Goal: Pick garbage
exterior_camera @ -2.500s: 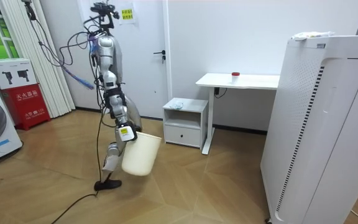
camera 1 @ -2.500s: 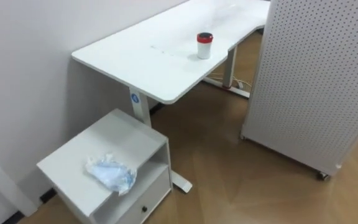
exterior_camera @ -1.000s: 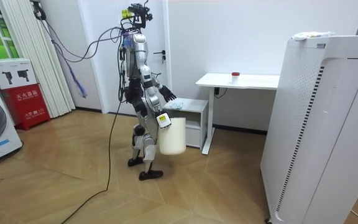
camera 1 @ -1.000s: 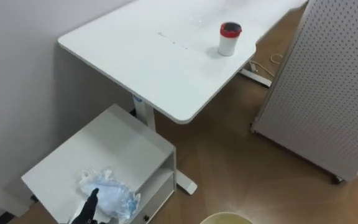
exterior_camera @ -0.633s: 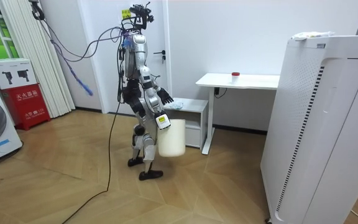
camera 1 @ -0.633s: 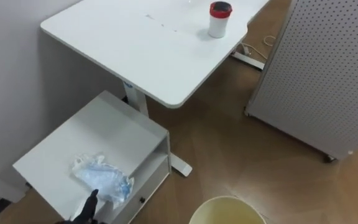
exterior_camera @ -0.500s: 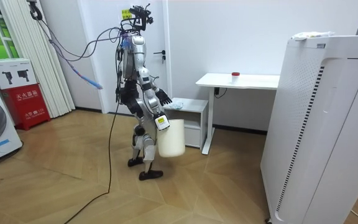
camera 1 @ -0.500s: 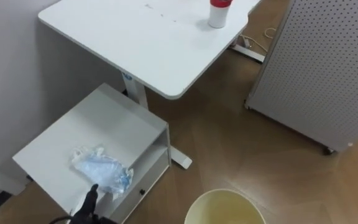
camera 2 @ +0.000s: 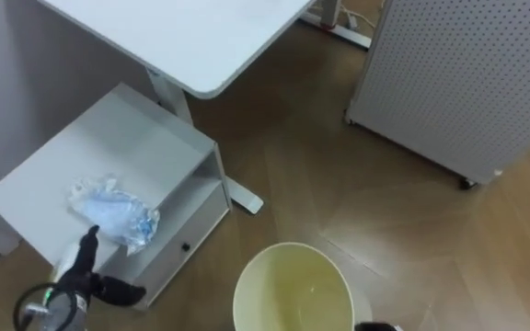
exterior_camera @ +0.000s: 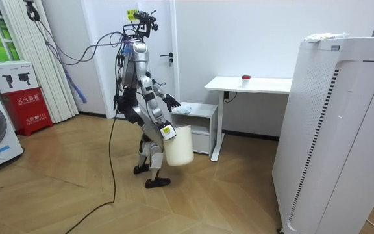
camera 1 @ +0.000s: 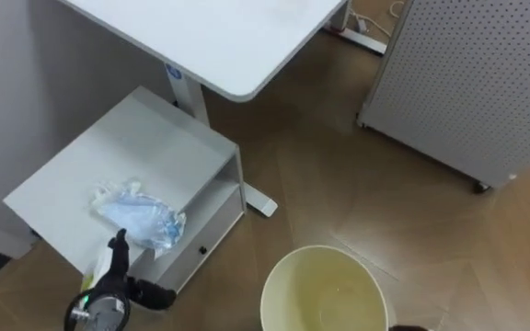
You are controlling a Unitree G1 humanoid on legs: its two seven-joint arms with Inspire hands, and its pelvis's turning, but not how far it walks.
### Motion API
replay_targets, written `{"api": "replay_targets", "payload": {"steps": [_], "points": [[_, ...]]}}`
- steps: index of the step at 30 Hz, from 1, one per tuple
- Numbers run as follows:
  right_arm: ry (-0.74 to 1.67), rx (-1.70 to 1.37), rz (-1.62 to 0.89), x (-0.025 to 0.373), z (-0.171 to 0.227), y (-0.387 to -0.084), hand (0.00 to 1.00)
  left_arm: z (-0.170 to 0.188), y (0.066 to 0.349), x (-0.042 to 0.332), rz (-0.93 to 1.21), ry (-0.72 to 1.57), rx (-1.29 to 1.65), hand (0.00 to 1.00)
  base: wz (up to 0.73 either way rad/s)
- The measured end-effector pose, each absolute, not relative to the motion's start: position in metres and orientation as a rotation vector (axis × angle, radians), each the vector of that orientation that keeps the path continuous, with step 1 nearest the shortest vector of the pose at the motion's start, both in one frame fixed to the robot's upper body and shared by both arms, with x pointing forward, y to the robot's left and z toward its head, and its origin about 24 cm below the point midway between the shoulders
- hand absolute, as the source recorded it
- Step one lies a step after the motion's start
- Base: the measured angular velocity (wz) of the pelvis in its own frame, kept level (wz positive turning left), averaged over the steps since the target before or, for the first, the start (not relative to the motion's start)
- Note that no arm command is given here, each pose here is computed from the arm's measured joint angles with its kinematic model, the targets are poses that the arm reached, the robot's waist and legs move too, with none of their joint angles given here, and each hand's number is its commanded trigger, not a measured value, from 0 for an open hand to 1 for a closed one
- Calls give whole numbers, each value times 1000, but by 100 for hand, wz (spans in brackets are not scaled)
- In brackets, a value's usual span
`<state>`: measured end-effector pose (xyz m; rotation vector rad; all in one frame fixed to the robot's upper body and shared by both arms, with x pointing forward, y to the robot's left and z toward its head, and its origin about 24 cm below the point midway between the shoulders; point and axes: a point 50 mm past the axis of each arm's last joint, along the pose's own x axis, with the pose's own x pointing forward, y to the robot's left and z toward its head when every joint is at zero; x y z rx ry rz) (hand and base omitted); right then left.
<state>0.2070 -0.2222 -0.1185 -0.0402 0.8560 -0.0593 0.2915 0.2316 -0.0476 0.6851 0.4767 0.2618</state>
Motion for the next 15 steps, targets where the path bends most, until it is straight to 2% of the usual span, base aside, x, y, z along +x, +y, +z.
{"api": "replay_targets", "payload": {"steps": [15], "points": [[824, -8, -84, 213, -114, -223, 100, -26, 234, 307, 330, 340, 888, 0, 1]]}}
